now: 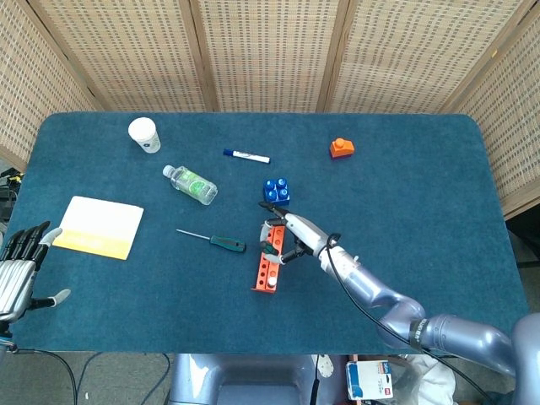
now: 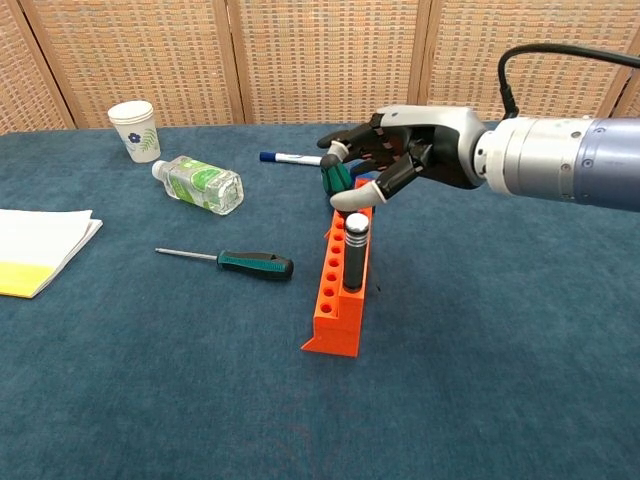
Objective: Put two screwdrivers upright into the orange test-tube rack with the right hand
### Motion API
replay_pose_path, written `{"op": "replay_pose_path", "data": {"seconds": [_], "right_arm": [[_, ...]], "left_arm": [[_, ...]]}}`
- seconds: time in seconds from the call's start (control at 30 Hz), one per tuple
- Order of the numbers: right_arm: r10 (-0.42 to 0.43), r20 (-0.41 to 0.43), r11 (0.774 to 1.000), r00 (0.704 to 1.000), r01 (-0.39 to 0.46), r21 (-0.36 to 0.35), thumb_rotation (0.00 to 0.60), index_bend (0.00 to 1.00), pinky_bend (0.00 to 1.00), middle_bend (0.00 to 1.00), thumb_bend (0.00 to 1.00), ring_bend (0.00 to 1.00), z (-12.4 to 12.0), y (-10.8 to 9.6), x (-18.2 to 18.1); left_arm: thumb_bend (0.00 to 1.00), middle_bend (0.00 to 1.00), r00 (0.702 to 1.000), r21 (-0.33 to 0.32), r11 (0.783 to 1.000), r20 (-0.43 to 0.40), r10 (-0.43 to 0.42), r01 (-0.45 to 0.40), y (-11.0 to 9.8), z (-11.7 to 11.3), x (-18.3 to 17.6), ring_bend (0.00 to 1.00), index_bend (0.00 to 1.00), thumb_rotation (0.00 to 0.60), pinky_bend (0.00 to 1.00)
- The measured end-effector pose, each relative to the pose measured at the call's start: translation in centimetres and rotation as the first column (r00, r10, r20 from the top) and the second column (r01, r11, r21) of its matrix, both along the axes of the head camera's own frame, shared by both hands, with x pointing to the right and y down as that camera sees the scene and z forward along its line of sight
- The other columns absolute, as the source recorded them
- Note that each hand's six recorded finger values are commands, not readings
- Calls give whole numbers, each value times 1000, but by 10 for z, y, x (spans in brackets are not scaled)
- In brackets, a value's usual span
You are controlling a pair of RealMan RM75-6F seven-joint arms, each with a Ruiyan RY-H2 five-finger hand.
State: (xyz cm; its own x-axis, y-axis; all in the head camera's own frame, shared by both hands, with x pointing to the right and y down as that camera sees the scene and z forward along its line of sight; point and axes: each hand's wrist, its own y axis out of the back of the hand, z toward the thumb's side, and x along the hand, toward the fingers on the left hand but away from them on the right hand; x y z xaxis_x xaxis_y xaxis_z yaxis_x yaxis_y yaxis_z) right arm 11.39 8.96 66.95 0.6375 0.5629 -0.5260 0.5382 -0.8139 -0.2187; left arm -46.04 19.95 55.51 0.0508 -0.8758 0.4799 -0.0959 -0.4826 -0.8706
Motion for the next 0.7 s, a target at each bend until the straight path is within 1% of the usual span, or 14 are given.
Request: {"op": "replay_pose_path", "data": {"seconds": [0.3, 0.7], "right_arm": [[2, -7, 1000, 1000, -2, -7, 600, 368, 0, 0, 382, 0, 3, -1, 3], [-2, 5, 1000, 1000, 2, -4, 600, 363, 0, 0, 384, 0, 0, 1, 6]], "left_arm": [[0, 0, 1000, -1, 1000, 2, 0, 0, 0, 1, 0, 0, 0, 600, 0], [0, 0, 1000, -2, 1000, 2, 4, -4, 1, 1, 1, 0, 0, 600, 0]]}}
